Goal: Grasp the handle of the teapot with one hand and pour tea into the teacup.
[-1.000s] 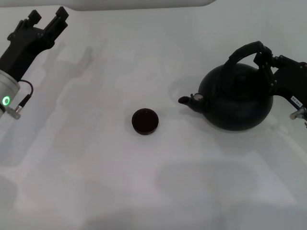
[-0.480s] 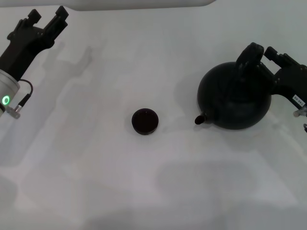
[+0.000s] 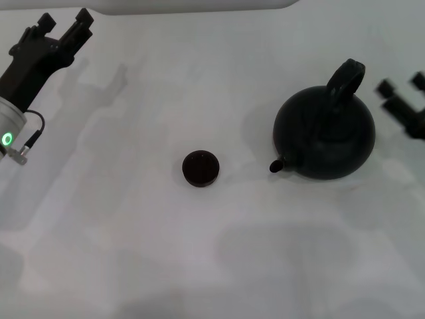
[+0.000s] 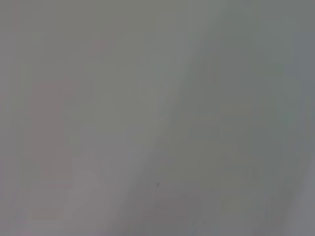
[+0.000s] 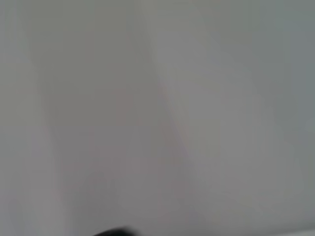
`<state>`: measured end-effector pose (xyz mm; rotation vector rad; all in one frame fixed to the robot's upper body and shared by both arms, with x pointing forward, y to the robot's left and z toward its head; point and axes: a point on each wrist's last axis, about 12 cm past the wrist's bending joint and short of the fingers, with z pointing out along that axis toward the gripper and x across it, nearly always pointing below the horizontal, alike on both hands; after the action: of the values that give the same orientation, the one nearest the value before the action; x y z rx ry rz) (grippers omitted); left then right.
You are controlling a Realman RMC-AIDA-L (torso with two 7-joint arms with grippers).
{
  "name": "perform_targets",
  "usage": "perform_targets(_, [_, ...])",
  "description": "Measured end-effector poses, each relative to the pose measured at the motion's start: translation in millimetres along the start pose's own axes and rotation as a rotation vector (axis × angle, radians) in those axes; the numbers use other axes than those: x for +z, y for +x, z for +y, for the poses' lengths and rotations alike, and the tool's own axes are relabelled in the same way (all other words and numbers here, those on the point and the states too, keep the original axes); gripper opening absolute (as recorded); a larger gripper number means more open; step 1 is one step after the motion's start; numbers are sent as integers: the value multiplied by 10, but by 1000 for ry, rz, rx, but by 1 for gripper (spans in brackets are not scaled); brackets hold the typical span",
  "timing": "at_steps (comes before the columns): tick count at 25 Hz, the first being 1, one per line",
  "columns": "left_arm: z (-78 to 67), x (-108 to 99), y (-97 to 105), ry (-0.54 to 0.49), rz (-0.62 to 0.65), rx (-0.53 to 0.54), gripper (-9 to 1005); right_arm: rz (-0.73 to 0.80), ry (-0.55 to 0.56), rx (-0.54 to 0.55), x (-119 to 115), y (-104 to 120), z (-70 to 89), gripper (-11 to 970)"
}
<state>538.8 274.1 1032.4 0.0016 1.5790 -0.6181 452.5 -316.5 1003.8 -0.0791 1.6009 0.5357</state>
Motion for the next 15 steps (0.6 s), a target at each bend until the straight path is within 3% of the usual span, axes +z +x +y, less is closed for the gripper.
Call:
perform_targets(2, [-1,-1,2,2,2,0,886,-27,55,-24,-40,-26,-64,877])
perform_targets(5, [-11,0,10,6,6,6,886,-49,106,-84,-54,-60,-130,876])
perform_targets(11, [53,-51,37,-42,17,1,886,-108,248,-423,-36,-186,-253,873])
perform_targets(13, [97,-75,47,-78,18,-9,886,-127,291,-453,-37,-224,-292,872])
perform_targets(15, [157,-98,55,-134,13,-28,886,-143,307,-414,-23,-244,-308,872])
